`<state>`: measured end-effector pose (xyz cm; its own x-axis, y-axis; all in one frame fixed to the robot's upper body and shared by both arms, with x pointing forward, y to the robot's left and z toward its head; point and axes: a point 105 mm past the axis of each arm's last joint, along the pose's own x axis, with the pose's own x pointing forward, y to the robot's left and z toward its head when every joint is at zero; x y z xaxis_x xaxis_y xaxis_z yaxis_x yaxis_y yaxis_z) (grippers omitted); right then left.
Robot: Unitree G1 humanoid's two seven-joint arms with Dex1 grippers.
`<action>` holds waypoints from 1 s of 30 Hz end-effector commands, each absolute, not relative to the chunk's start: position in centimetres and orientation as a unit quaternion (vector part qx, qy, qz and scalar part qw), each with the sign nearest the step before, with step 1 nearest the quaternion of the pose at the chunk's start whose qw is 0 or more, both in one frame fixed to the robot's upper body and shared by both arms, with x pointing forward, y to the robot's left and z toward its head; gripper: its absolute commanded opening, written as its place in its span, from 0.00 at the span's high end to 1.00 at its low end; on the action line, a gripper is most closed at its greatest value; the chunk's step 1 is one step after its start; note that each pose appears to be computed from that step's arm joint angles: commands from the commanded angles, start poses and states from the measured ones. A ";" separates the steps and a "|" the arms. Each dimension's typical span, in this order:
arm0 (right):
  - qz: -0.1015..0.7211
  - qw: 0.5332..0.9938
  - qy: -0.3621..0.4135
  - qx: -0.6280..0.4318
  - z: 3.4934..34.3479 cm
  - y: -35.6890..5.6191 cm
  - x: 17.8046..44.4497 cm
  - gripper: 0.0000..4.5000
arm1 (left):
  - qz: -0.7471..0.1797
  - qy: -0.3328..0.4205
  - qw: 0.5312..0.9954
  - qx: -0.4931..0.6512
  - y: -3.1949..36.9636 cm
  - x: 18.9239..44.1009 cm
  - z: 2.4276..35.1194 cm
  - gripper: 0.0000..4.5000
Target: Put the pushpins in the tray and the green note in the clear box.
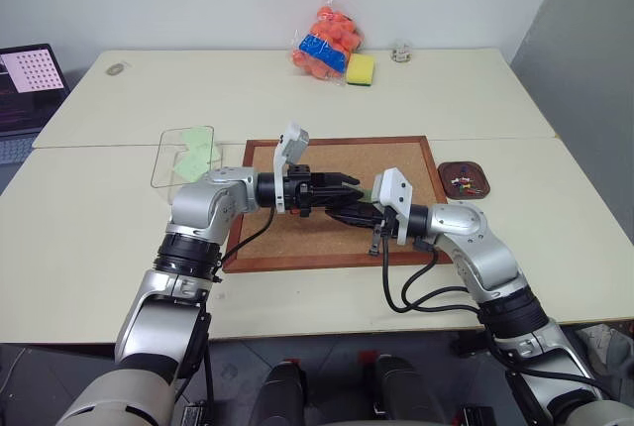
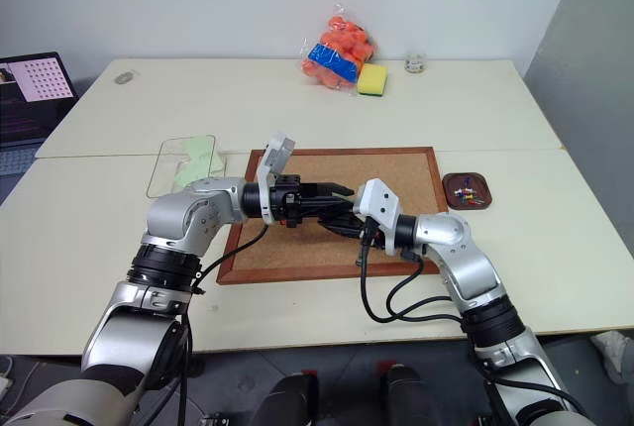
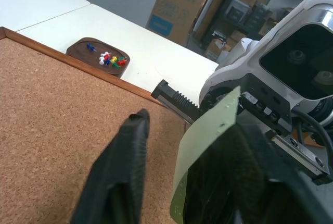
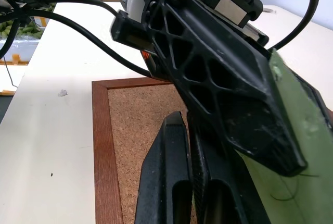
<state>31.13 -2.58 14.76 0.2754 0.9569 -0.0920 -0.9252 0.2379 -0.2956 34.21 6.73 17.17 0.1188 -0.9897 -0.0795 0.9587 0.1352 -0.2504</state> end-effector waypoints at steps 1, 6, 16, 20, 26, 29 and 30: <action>0.604 0.778 -0.086 -0.150 16.3 -2.3 30.8 1.00 | -0.660 0.088 0.744 -0.058 6.9 34.1 18.4 0.72; 0.606 0.776 -0.089 -0.149 16.4 -2.1 30.6 1.00 | -0.660 0.092 0.743 -0.056 7.0 33.9 18.1 0.92; 0.607 0.772 -0.100 -0.160 16.9 -2.3 30.2 1.00 | -0.629 0.103 0.770 -0.033 7.8 34.6 16.7 0.99; 0.607 0.771 -0.111 -0.160 17.7 -2.4 29.8 1.00 | -0.615 0.101 0.781 -0.028 8.0 35.0 16.5 0.99; 0.586 0.786 -0.134 -0.141 20.1 -3.1 29.7 1.00 | -0.597 0.095 0.796 -0.019 8.4 35.5 16.0 0.99; 0.577 0.794 -0.133 -0.134 20.4 -3.5 29.8 1.00 | -0.594 0.093 0.799 -0.017 8.4 35.5 15.9 0.99; 0.575 0.796 -0.133 -0.132 20.5 -3.5 29.8 1.00 | -0.593 0.092 0.799 -0.018 8.5 35.5 15.8 0.99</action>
<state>30.17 -3.24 18.69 0.2988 0.9543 0.0049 -0.8990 0.2832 -0.3340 35.28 8.29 15.05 0.2581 -0.9541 -0.1516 0.9435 0.2827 -0.1730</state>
